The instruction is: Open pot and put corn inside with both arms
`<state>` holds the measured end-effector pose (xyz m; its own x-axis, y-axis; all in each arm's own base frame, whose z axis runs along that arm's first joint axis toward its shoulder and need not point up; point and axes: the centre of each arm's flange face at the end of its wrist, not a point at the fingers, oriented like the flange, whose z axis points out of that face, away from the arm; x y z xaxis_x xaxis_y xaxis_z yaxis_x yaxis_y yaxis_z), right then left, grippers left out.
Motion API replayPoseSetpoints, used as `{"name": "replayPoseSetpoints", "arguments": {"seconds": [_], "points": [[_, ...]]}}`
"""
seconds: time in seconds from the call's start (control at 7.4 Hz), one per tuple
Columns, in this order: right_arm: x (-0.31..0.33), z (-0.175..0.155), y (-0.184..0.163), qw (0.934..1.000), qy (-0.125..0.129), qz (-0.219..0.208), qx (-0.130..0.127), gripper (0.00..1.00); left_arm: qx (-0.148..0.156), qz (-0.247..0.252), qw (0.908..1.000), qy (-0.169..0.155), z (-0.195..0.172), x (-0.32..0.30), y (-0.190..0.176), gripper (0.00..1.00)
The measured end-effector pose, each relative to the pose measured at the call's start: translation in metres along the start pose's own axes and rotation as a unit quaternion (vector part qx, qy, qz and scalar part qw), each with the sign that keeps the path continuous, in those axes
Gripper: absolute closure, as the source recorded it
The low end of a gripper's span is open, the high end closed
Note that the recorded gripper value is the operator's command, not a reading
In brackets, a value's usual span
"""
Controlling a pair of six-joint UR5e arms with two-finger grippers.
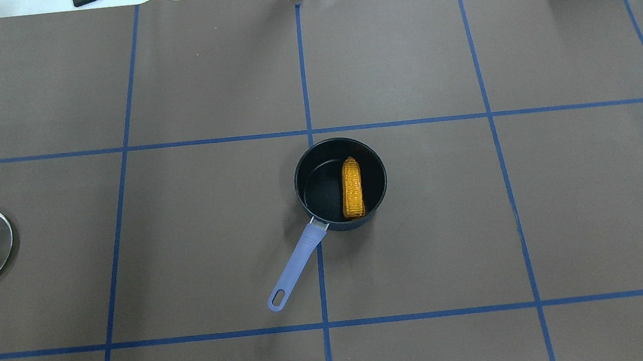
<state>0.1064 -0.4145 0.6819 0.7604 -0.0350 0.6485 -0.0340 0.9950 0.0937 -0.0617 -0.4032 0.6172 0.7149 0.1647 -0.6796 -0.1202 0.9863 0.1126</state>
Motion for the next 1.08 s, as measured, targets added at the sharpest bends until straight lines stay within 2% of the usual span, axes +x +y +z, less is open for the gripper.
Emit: {"name": "replayPoseSetpoints", "arguments": {"seconds": [1.08], "points": [[0.0014, 0.0018, 0.0009, 1.0, -0.001, 0.001, -0.001, 0.0, 0.001, 0.001, 1.0, 0.002, -0.0001, 0.0008, 0.0008, 0.02]]}}
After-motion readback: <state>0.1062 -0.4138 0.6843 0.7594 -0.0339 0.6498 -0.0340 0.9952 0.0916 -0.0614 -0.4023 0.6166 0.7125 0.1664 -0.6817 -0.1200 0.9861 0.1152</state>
